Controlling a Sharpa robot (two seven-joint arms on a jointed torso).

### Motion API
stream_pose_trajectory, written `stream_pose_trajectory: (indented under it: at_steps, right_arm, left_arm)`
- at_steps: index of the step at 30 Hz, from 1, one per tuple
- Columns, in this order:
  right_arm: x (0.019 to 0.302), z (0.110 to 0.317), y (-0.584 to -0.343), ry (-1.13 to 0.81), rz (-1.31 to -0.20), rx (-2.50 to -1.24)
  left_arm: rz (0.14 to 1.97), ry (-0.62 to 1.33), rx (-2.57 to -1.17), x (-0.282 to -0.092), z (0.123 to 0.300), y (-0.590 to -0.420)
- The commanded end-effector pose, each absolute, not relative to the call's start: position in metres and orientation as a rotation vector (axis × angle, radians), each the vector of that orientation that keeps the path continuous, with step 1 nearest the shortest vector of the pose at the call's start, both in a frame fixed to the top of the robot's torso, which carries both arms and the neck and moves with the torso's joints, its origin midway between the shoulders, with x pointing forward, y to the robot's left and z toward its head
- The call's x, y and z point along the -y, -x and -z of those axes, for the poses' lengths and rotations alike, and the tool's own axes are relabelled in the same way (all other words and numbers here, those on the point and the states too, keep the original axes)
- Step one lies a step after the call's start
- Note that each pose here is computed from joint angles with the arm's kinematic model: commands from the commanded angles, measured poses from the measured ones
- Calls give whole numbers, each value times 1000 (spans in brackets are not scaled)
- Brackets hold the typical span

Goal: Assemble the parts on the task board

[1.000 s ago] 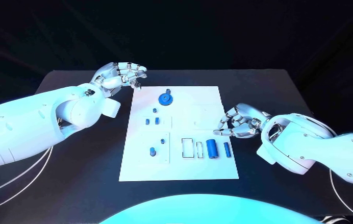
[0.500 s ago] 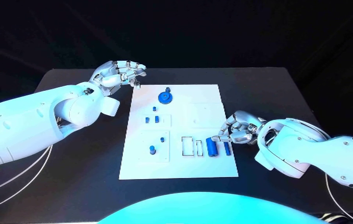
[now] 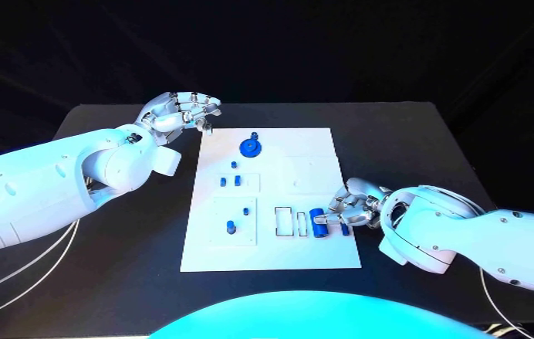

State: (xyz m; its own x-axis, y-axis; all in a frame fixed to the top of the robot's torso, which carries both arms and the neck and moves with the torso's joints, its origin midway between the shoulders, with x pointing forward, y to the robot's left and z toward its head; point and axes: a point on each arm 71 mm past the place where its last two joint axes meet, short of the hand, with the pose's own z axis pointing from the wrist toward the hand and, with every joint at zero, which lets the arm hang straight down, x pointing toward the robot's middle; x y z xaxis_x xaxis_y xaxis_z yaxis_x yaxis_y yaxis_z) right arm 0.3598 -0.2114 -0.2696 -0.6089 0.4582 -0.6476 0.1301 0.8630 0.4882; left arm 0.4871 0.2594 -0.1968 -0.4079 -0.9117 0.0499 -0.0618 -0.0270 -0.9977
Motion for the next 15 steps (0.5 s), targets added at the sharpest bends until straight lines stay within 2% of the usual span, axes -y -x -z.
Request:
stream_pose_trajectory:
  at_steps: [1,15]
  right_arm:
    - [211,275,-359,-392,-460,-2253]
    - [201,292,-355,-273,-381,-2341]
  left_arm:
    - [1548,1043,-1547,-256,196,-486]
    - [1555,1043,-1557,-257,196,-485]
